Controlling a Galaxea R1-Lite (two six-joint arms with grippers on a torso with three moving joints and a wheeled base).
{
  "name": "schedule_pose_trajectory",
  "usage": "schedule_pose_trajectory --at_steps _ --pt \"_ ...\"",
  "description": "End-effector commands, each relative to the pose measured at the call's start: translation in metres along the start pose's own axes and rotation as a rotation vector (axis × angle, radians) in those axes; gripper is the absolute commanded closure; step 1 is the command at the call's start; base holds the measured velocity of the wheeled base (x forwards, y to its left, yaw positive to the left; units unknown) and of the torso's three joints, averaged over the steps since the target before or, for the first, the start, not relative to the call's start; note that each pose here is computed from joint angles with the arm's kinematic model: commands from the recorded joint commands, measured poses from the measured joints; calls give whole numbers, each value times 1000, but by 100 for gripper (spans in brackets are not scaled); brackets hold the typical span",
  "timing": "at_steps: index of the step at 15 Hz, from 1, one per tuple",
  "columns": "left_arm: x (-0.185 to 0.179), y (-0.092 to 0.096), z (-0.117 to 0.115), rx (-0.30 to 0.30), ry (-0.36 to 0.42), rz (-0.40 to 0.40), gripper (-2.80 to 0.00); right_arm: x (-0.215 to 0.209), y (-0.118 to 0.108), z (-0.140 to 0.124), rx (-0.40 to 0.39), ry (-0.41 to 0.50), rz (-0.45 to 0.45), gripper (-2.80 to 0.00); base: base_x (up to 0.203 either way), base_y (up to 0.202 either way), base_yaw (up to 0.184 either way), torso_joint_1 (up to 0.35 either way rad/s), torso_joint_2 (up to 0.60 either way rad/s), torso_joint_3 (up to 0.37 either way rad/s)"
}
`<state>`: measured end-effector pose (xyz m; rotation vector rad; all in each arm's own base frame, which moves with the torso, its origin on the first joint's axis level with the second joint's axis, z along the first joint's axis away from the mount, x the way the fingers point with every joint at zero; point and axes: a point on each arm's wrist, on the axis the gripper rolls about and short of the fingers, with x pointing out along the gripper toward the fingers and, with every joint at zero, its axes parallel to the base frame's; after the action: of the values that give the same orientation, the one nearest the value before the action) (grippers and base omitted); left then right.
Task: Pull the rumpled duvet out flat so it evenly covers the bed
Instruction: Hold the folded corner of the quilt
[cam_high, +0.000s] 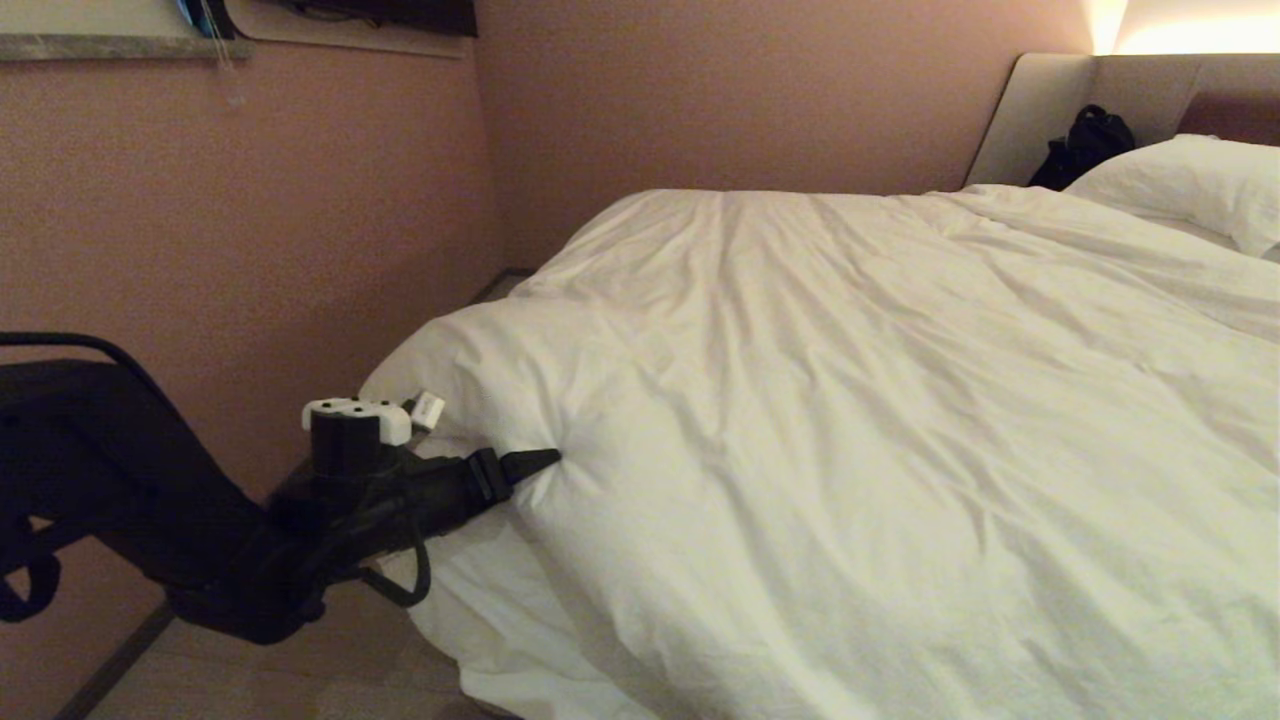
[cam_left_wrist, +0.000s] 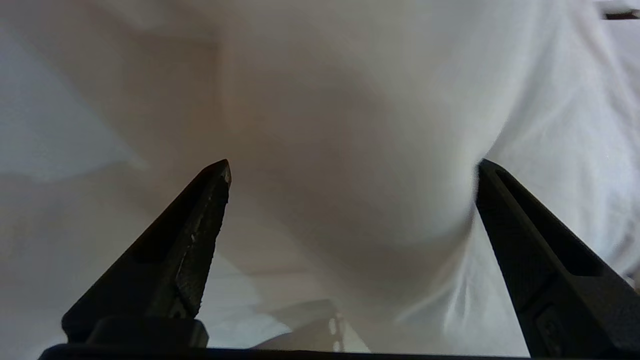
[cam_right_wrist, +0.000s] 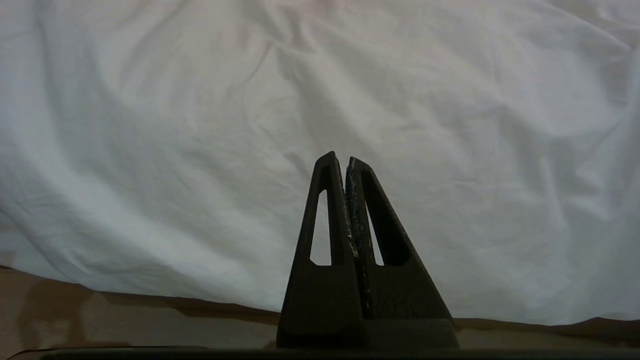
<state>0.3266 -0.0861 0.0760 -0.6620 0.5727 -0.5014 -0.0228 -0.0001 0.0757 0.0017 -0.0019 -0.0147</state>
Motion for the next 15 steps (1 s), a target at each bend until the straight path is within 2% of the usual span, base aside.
schedule_pose_trajectory --at_steps 1,6,10,15 --pt "9 11 -7 2 16 25 -280 0 0 0 0 -1 -1 0 0 0 0 0 0 0" --pt "22 12 0 40 -18 1 -280 0 0 0 0 -1 0 0 0 0 0 0 0 0" --pt "23 5 3 59 -31 -19 -280 0 0 0 0 -1 -1 0 0 0 0 0 0 0" --pt "21 4 -1 115 -33 -31 -280 0 0 0 0 -1 -1 0 0 0 0 0 0 0"
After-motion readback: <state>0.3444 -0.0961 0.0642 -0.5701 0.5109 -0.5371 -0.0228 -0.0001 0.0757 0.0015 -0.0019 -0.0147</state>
